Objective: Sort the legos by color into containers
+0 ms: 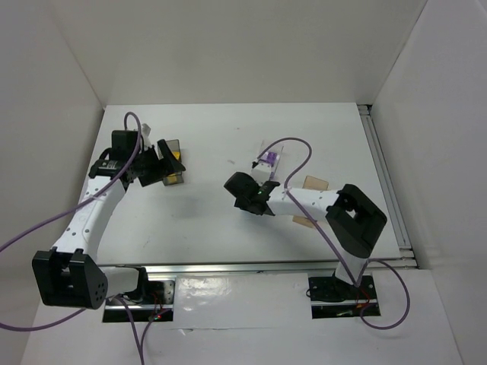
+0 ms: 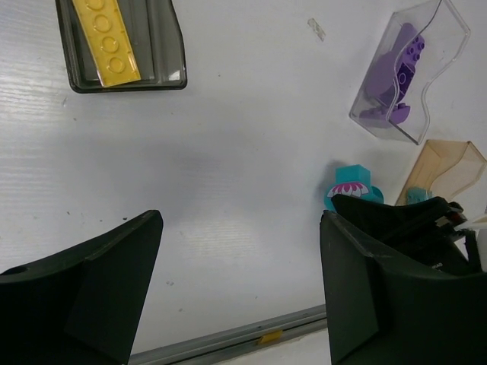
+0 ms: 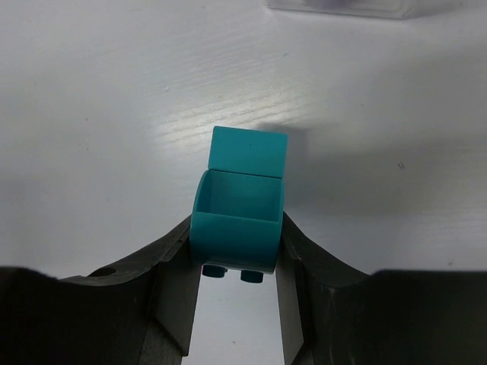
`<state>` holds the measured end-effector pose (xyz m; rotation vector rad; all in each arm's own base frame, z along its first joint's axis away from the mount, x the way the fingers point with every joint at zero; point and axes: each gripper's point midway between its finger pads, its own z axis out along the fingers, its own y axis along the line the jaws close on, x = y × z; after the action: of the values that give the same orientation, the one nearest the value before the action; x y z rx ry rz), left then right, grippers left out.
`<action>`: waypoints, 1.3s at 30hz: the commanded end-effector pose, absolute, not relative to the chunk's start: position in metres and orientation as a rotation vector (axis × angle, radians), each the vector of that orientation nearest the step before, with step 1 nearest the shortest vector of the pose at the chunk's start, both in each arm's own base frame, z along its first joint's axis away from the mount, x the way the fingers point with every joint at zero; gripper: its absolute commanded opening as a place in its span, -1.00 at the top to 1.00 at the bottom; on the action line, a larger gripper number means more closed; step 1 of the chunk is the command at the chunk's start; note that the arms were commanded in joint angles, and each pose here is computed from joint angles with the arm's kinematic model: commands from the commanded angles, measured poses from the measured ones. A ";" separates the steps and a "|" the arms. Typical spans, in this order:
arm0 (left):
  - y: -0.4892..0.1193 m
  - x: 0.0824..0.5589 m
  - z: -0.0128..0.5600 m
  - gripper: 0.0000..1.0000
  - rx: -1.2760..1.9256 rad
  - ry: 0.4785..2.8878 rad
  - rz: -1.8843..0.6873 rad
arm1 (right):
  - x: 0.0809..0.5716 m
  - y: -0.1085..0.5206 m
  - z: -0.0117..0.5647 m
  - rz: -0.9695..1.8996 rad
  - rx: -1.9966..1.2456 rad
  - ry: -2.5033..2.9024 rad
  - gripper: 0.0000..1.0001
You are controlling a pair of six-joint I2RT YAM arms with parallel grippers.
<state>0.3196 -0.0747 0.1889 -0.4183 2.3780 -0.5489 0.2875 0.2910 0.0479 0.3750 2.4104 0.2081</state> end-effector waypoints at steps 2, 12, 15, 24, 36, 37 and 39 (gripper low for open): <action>-0.096 0.321 0.197 -0.76 -0.267 2.365 -0.668 | 0.288 0.297 0.104 0.363 0.115 2.343 0.71; -0.185 0.288 0.255 -0.79 0.368 2.089 -1.343 | 0.229 0.293 0.221 1.372 -0.767 2.026 0.71; -0.202 0.273 0.263 -0.81 0.507 2.022 -1.491 | 0.204 0.292 0.238 1.560 -0.906 1.927 0.71; -0.240 0.243 0.250 -0.81 0.807 1.932 -1.662 | 0.176 0.294 0.270 1.719 -1.073 1.761 0.71; -0.271 0.200 0.253 -0.73 1.042 1.817 -1.796 | 0.178 0.294 0.266 1.711 -1.069 1.784 0.71; -0.271 0.201 0.249 -0.69 1.036 1.829 -1.802 | 0.178 0.294 0.266 1.711 -1.069 1.784 0.71; -0.273 0.198 0.253 -0.61 1.058 1.812 -1.815 | 0.178 0.294 0.266 1.711 -1.069 1.784 0.71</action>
<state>0.2045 -0.2704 0.2449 0.9471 1.9382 -1.7906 0.1786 0.2920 0.2438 -1.0037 1.8910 1.7185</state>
